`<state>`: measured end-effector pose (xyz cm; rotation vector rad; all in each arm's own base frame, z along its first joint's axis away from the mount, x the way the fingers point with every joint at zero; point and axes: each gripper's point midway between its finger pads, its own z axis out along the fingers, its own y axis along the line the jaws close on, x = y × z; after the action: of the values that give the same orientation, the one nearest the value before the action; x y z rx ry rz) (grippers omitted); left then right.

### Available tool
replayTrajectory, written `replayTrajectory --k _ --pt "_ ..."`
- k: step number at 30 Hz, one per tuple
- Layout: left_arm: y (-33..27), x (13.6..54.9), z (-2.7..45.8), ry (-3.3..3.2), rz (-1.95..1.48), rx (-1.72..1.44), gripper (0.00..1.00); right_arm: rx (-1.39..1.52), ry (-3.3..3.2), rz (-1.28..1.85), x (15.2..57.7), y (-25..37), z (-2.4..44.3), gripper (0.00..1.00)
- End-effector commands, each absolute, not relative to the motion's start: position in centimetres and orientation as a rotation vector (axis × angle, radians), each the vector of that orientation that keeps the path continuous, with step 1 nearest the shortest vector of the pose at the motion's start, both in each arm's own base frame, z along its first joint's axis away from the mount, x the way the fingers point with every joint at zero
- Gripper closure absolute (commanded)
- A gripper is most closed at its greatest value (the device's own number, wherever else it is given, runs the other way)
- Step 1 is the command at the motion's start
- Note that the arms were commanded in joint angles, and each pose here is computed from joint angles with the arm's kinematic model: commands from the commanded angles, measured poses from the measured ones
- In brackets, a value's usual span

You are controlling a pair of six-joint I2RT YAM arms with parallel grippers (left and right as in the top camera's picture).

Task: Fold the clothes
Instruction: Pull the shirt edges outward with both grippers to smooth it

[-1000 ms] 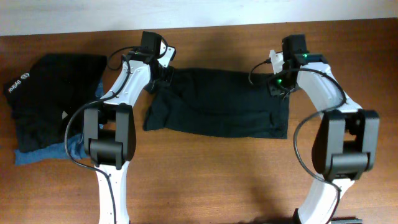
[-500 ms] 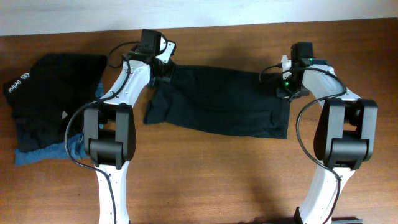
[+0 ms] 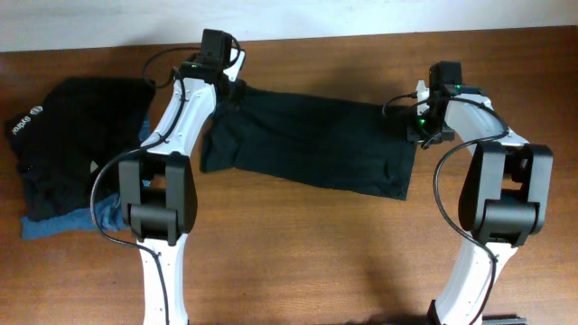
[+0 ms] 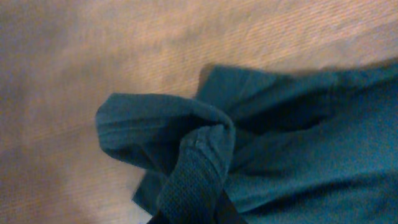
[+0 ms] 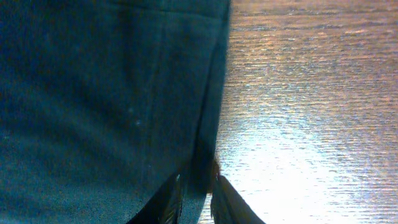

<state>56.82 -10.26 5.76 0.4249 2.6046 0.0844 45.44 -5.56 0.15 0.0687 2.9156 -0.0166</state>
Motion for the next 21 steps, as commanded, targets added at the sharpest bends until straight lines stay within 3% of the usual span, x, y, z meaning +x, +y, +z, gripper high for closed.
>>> replayTrajectory --k 1,2,4,5,12,16,21 --pt "-8.1 56.4 7.3 2.627 0.135 0.334 0.89 0.101 3.016 -0.037 43.7 -6.0 -3.0 0.78" --pt "-8.0 56.2 7.2 2.638 0.137 0.337 0.83 0.102 3.027 -0.035 43.5 -6.0 -3.2 0.78" --pt "-8.0 55.9 7.1 2.651 0.138 0.34 0.46 0.102 3.037 -0.033 43.3 -5.9 -3.4 0.78" --pt "-8.0 55.9 7.0 2.654 0.139 0.34 0.36 0.102 3.039 -0.032 43.2 -5.9 -3.4 0.74" --pt "-8.2 55.5 10.8 2.605 0.122 0.336 0.24 0.102 3.052 -0.031 43.1 -5.9 -1.4 0.51" --pt "-8.0 54.2 15.4 2.561 0.111 0.328 0.16 0.101 3.04 -0.03 43.8 -6.0 2.6 0.48" --pt "-9.0 50.6 17.3 2.632 -0.004 0.373 0.16 0.046 3.077 0.098 42.3 -4.3 8.1 0.48"
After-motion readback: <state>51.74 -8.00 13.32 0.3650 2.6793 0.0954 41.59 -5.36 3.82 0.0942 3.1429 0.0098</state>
